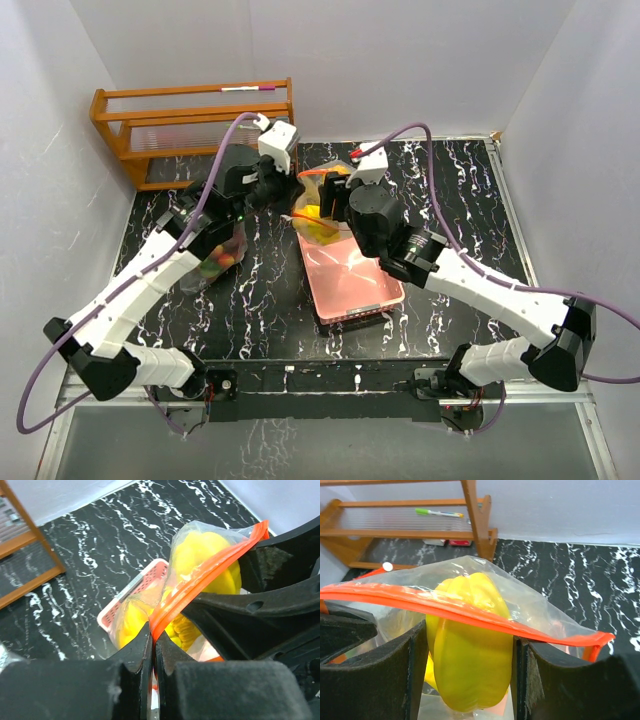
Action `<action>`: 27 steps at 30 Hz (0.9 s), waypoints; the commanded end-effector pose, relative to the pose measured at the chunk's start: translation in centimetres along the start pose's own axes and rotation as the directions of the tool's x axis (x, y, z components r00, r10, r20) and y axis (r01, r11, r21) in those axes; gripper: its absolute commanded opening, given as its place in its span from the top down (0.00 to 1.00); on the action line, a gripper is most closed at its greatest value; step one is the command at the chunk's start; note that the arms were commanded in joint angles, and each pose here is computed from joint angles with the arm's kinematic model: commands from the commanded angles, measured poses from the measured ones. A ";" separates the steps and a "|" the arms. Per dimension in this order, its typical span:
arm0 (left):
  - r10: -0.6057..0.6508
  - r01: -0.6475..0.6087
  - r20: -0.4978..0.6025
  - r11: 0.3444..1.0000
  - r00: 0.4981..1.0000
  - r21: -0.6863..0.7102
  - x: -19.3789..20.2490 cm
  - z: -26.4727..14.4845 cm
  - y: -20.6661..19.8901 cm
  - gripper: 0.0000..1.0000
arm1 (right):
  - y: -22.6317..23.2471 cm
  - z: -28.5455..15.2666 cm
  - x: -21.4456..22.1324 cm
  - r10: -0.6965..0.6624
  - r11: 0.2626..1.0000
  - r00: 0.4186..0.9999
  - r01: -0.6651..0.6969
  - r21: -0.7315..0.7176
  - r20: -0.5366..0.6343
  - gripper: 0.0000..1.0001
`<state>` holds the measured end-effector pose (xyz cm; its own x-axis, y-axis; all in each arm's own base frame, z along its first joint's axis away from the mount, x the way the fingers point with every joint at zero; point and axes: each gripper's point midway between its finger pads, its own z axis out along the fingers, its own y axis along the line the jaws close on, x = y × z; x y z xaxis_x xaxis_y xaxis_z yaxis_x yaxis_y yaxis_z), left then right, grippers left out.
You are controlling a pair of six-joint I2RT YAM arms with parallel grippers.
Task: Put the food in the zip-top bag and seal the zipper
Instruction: Place the zipper food storage bag in the bin.
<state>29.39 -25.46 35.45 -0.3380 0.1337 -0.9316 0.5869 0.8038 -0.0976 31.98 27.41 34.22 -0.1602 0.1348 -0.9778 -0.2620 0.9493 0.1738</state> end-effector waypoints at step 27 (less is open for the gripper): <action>-0.128 0.155 -0.154 0.973 0.980 0.173 9.1 7.9 -3.5 1.00 | -6.2 -10.4 8.3 0.133 0.990 0.941 -0.137 0.009 -0.310 0.11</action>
<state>30.05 -31.36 21.95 -0.5618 0.1551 -0.8126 0.6237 0.7248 -0.2928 23.62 21.68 27.24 -0.4301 0.1063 -0.8965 -0.3095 0.9155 0.2571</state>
